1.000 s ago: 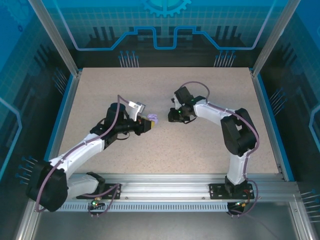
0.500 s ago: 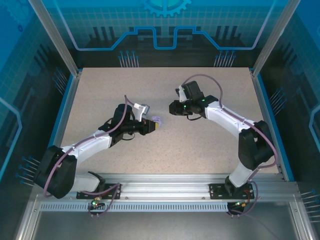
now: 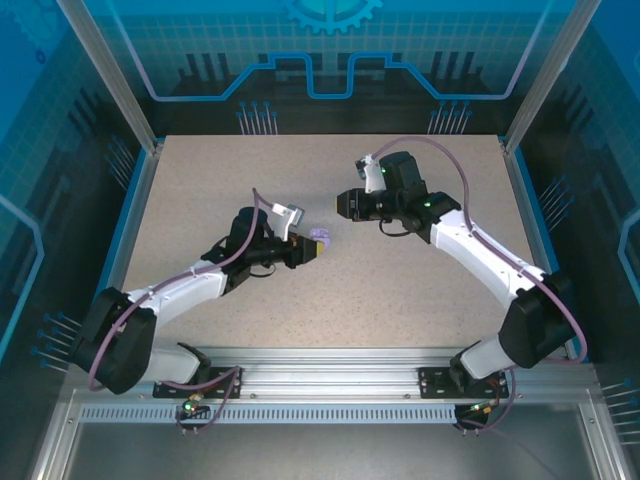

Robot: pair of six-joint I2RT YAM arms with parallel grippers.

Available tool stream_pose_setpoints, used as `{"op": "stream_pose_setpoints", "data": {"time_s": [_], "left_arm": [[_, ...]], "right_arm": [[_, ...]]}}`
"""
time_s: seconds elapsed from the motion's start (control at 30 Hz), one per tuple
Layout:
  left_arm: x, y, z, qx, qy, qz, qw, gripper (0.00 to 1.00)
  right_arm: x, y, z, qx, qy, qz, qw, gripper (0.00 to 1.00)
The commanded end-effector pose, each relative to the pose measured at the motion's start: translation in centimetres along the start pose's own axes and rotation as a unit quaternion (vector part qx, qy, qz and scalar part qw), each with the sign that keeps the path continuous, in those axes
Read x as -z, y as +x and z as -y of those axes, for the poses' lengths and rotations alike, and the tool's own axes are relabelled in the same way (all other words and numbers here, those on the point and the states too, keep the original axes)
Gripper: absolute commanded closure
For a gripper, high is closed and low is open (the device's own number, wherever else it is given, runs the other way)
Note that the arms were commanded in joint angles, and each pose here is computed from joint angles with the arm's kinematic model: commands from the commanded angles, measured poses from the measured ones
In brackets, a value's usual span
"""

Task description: Insert wireless bluetooth earbuds into charging case

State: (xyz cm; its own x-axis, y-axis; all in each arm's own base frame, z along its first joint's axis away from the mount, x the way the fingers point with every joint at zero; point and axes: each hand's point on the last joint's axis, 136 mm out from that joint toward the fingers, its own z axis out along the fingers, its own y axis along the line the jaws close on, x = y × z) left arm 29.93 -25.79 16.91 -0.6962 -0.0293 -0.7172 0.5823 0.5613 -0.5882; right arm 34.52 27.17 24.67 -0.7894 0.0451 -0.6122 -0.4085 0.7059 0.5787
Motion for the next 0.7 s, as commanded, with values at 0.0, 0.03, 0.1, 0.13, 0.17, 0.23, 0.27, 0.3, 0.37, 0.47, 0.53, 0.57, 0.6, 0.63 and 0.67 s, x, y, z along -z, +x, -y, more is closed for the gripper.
{"op": "stream_pose_setpoints", "data": {"time_s": [0.0, 0.03, 0.1, 0.13, 0.17, 0.23, 0.27, 0.3, 0.37, 0.47, 0.53, 0.57, 0.6, 0.63, 0.67], "left_arm": [[1.1, -3.4, 3.8, -0.076, 0.051, 0.054, 0.994, 0.82], [1.3, -3.6, 4.2, -0.088, 0.055, 0.06, 0.993, 0.82], [1.6, -3.9, 4.8, -0.102, 0.06, 0.065, 0.991, 0.82], [1.8, -4.2, 5.1, -0.108, 0.063, 0.069, 0.99, 0.82], [1.9, -4.4, 5.3, -0.111, 0.064, 0.07, 0.989, 0.82], [2.1, -4.8, 5.8, -0.119, 0.067, 0.074, 0.988, 0.81], [2.2, -4.9, 5.9, -0.121, 0.068, 0.074, 0.988, 0.81], [2.3, -5.1, 6.1, -0.122, 0.069, 0.075, 0.987, 0.81], [2.4, -5.4, 6.4, -0.125, 0.072, 0.076, 0.987, 0.81], [2.5, -5.8, 6.8, -0.129, 0.075, 0.078, 0.986, 0.81], [2.7, -6.1, 7.0, -0.131, 0.077, 0.08, 0.985, 0.81], [2.7, -6.2, 7.2, -0.132, 0.079, 0.081, 0.985, 0.81], [2.8, -6.3, 7.4, -0.134, 0.081, 0.081, 0.984, 0.81], [2.8, -6.4, 7.5, -0.135, 0.081, 0.082, 0.984, 0.81], [2.9, -6.4, 7.6, -0.136, 0.083, 0.083, 0.984, 0.81]], "right_arm": [[1.5, -0.5, -2.8, 0.023, -0.038, 0.015, 0.999, 0.77], [1.7, -0.6, -3.3, 0.029, -0.042, 0.017, 0.999, 0.77], [2.2, -0.7, -4.1, 0.039, -0.049, 0.021, 0.998, 0.77], [2.4, -0.7, -4.6, 0.044, -0.053, 0.024, 0.997, 0.77], [2.6, -0.7, -4.9, 0.047, -0.057, 0.025, 0.997, 0.76], [3.1, -0.8, -5.7, 0.057, -0.064, 0.026, 0.996, 0.76], [3.1, -0.8, -6.0, 0.06, -0.065, 0.024, 0.996, 0.76], [3.2, -0.7, -6.3, 0.063, -0.067, 0.024, 0.995, 0.76], [3.3, -0.6, -6.9, 0.07, -0.074, 0.022, 0.995, 0.76], [3.4, -0.5, -7.9, 0.086, -0.083, 0.021, 0.993, 0.76], [3.5, -0.4, -8.5, 0.096, -0.085, 0.022, 0.992, 0.76], [3.4, -0.3, -8.6, 0.098, -0.084, 0.021, 0.991, 0.76], [3.4, -0.3, -8.6, 0.099, -0.083, 0.02, 0.991, 0.76], [3.4, -0.3, -8.8, 0.101, -0.084, 0.021, 0.991, 0.76], [3.4, -0.3, -8.8, 0.103, -0.083, 0.02, 0.991, 0.76]]}}
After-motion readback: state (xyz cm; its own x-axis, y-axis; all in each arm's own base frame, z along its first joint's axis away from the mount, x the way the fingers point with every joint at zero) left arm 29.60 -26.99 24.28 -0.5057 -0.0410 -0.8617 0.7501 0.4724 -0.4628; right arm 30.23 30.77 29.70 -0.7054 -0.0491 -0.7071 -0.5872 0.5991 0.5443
